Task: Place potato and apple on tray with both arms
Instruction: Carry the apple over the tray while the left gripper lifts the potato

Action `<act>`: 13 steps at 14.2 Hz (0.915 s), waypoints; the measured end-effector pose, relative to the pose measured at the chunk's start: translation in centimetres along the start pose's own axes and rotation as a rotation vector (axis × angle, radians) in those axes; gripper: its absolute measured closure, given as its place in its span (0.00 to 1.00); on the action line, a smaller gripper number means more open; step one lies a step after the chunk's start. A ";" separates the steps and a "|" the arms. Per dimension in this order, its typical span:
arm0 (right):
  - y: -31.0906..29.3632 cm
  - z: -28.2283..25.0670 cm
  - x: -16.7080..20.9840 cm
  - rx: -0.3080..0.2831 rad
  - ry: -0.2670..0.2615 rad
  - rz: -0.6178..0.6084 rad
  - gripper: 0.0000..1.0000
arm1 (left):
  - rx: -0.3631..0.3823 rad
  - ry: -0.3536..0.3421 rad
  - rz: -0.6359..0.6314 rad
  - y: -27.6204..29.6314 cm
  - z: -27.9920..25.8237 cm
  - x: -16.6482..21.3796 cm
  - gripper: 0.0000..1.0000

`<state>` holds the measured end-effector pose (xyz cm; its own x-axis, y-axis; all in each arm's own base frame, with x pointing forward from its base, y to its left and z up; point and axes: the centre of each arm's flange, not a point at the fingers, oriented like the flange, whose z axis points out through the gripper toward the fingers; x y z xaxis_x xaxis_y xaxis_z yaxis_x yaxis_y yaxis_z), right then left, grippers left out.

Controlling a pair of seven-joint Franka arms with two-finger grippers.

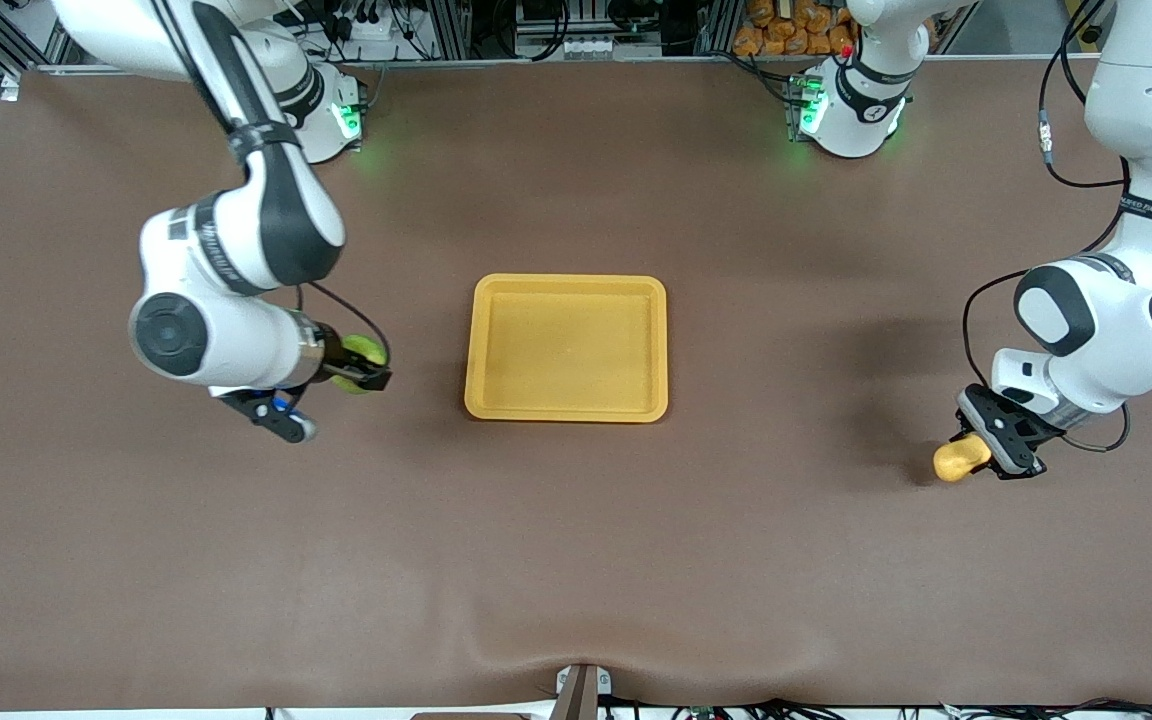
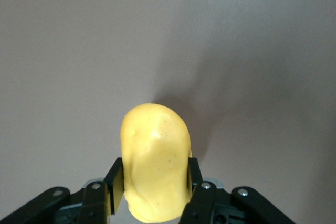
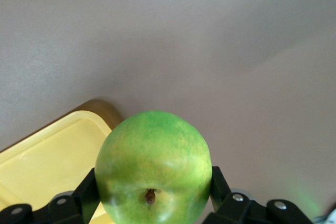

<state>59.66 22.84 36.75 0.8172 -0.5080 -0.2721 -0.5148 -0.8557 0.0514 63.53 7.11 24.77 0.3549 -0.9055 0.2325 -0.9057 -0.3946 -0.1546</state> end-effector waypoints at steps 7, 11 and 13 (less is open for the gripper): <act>-4.5 4.7 -5.2 0.068 0.025 0.054 0.14 | -0.053 0.014 -0.207 0.9 -1.3 3.2 0.49; -7.4 8.3 -7.8 0.083 0.061 0.092 0.14 | -0.084 0.009 -0.287 1.8 -1.7 5.1 0.49; -8.9 11.1 -9.2 0.077 0.076 0.097 0.14 | -0.089 0.007 -0.322 2.0 -1.9 5.9 0.49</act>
<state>53.84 36.25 28.10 0.7783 -0.5967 -0.1955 -0.6086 -0.7935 -0.0008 63.33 1.24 27.63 0.6247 -0.7353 0.2627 -0.7641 -0.6449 0.0119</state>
